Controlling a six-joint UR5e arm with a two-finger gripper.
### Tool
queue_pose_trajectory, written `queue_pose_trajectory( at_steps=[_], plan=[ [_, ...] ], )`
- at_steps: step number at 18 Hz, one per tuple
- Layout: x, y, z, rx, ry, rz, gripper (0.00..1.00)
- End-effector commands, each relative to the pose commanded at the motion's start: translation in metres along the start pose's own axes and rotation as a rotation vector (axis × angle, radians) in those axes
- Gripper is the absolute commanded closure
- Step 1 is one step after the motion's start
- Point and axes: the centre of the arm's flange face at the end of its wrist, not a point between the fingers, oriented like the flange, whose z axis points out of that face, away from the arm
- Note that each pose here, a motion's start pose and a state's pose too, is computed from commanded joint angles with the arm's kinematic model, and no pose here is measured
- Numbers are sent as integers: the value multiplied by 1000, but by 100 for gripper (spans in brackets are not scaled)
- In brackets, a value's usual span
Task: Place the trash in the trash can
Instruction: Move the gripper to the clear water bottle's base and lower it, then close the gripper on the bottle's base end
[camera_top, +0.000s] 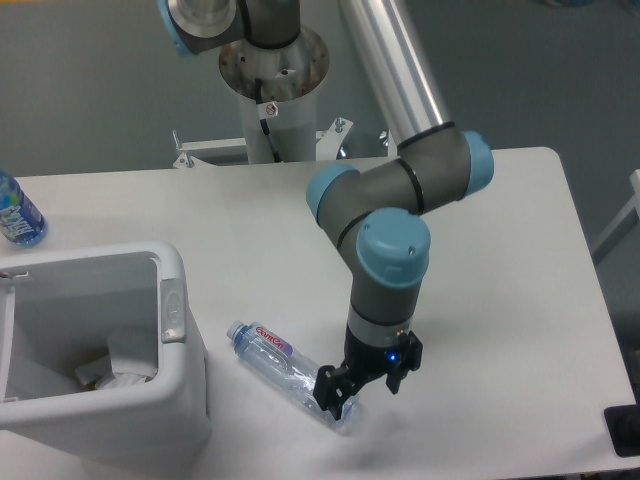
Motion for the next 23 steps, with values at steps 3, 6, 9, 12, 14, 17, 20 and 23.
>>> queue_pose_trajectory(
  at_steps=[3, 6, 9, 12, 14, 17, 20, 23],
  plan=[
    [0, 4, 10, -20, -28, -9, 0],
    [4, 8, 28, -39, -57, -9, 0],
    [8, 8, 34, -41, -56, -18, 0],
    [13, 14, 48, -59, -86, -11, 0],
    [20, 17, 52, -61, -105, -3, 0],
    [22, 19, 54, -65, -107, -10, 0],
    [21, 23, 58, -74, -111, -10, 2],
    [22, 24, 59, -77, -112, -9, 16]
  ],
)
